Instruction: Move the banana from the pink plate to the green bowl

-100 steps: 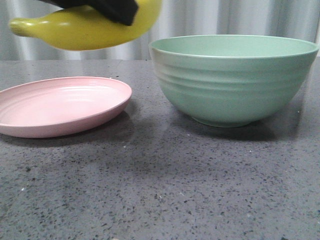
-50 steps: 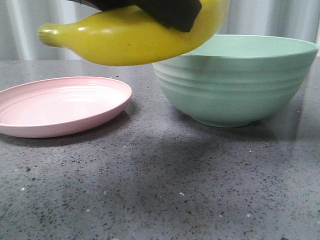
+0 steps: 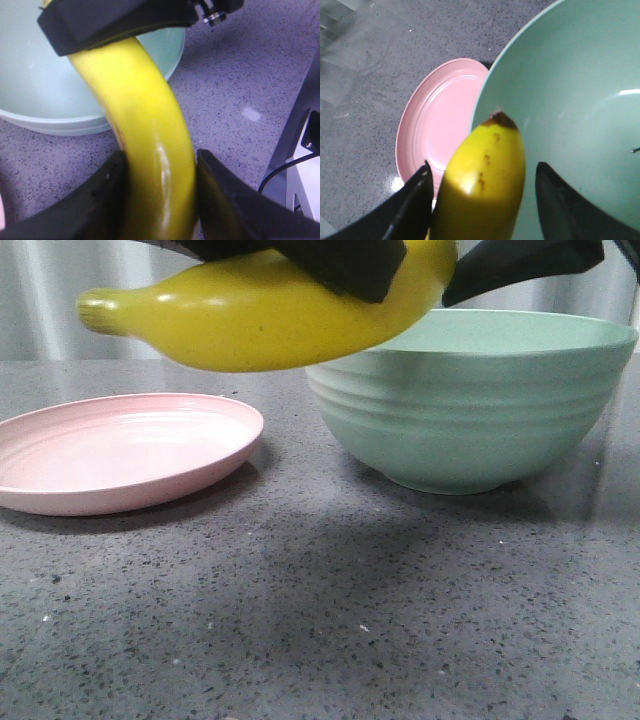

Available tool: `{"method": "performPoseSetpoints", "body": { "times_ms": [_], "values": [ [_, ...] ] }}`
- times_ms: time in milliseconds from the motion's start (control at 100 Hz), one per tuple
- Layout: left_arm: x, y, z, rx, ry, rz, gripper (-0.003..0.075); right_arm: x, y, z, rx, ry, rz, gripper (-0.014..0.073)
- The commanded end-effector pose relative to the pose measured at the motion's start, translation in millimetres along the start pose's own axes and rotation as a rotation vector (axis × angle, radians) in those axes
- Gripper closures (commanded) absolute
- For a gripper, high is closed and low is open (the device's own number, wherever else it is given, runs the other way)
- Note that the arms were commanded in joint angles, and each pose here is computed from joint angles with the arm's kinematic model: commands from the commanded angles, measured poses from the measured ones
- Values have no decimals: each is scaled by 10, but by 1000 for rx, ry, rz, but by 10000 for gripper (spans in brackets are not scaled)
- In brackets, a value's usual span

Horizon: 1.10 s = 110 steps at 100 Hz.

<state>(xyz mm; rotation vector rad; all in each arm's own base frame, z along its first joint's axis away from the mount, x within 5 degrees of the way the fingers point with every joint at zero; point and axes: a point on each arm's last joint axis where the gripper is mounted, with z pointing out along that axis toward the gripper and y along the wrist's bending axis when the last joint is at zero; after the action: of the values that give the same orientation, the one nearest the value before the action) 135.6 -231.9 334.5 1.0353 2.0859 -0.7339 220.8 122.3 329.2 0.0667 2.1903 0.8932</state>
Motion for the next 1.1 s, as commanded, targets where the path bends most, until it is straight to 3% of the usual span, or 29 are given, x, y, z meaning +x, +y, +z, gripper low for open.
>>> {"method": "performPoseSetpoints", "body": {
  "times_ms": [0,160,330,460,550,840,930,1090],
  "values": [
    [-201,-60,-166,20,-144,-4,544,-151,107,-90,-36,-96,-5,230],
    [-208,-59,-167,20,-151,-5,540,-154,113,-92,-40,-96,-1,270],
    [-213,-59,-168,19,-157,-5,530,-141,117,-91,-45,-81,7,518],
    [-244,-56,-173,17,-192,-5,410,-142,123,-91,-52,-81,23,664],
    [-263,-57,-180,17,-207,-5,360,-155,140,-99,-59,-84,30,666],
    [-396,-94,-402,25,-288,5,363,-383,271,-266,-88,-175,-33,666],
    [-449,-113,-520,28,-327,16,363,-524,268,-393,-56,-251,-147,666],
    [-463,-126,-641,29,-362,25,363,-742,99,-530,105,-404,-345,666]
  ]
}}
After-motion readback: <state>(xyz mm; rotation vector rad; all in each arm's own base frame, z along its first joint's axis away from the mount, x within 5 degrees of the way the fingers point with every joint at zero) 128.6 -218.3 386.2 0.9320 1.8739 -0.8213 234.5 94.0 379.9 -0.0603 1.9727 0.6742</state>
